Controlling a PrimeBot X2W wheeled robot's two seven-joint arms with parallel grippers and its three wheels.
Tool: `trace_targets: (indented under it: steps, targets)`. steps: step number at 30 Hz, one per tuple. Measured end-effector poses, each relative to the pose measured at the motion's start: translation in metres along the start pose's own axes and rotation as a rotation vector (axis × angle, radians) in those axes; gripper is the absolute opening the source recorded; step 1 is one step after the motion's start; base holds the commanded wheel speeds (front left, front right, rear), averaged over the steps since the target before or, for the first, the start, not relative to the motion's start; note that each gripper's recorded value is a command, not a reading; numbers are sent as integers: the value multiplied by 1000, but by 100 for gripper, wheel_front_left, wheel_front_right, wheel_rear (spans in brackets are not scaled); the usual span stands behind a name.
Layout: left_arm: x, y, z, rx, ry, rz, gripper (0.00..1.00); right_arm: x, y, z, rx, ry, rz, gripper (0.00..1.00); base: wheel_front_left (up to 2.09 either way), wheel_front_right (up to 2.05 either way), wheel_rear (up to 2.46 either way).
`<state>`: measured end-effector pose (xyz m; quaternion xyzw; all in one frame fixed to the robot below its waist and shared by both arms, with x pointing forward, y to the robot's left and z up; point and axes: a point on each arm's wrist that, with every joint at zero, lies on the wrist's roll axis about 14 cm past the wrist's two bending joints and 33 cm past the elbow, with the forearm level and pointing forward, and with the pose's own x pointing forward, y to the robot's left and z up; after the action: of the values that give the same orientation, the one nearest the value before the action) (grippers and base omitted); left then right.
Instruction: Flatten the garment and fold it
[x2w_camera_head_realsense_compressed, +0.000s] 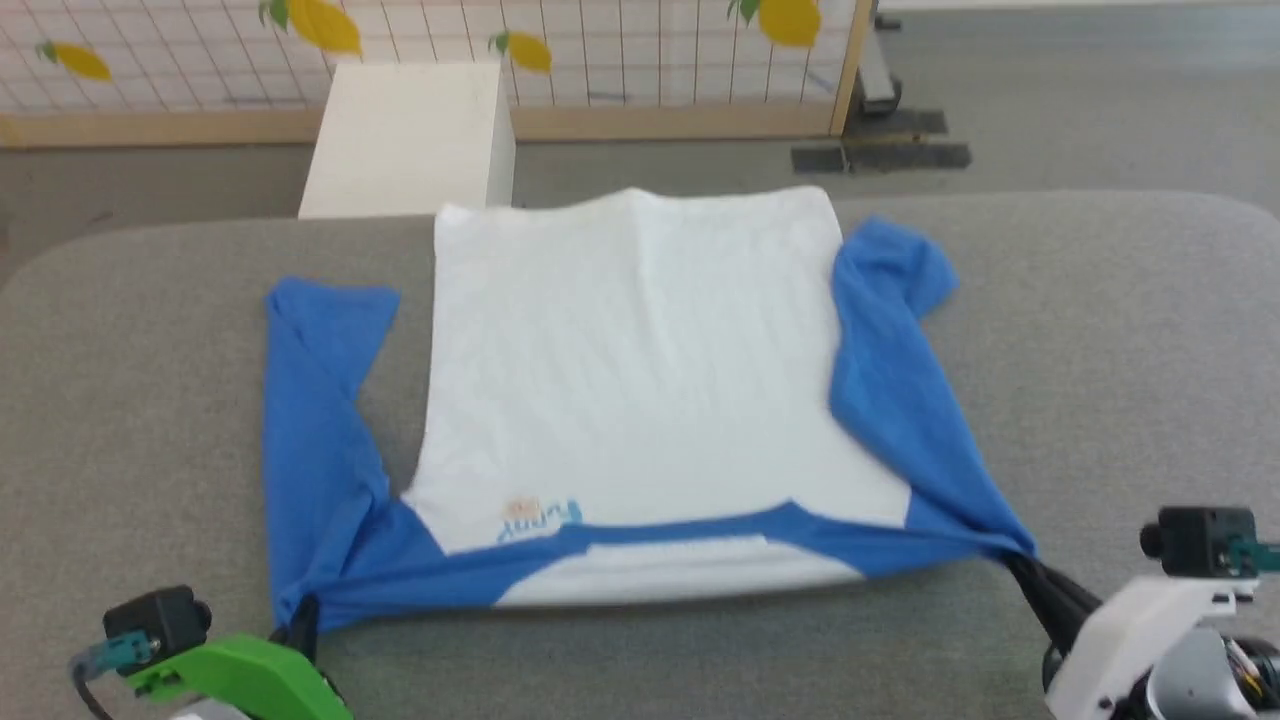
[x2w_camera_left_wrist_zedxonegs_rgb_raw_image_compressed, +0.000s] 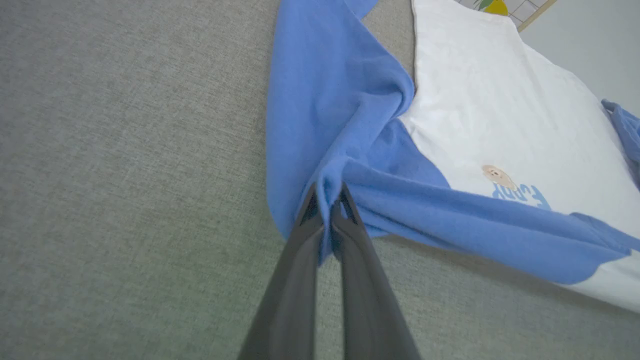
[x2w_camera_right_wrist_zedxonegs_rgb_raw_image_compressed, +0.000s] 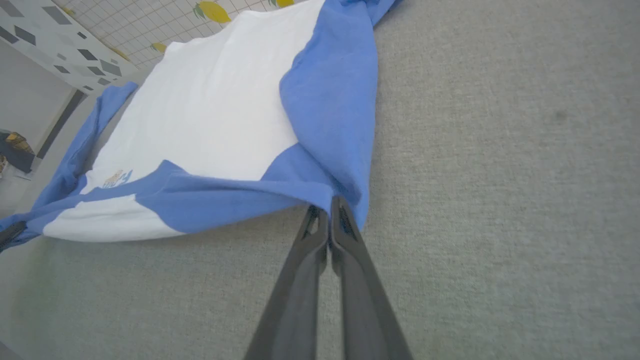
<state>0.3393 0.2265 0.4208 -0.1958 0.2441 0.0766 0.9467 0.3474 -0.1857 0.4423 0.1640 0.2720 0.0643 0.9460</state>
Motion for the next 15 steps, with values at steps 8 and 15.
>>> trace_targets:
  steps: [8, 15]
  targets:
    - [-40, 6, -20, 43, 167, 36, 0, -46, -7, -26, -19, 145, -57, 0, 0, 0, 0]
    - [-49, 8, -62, 61, 344, 55, 20, -51, -2, -58, -100, 311, -83, 0, 0, 0, 0]
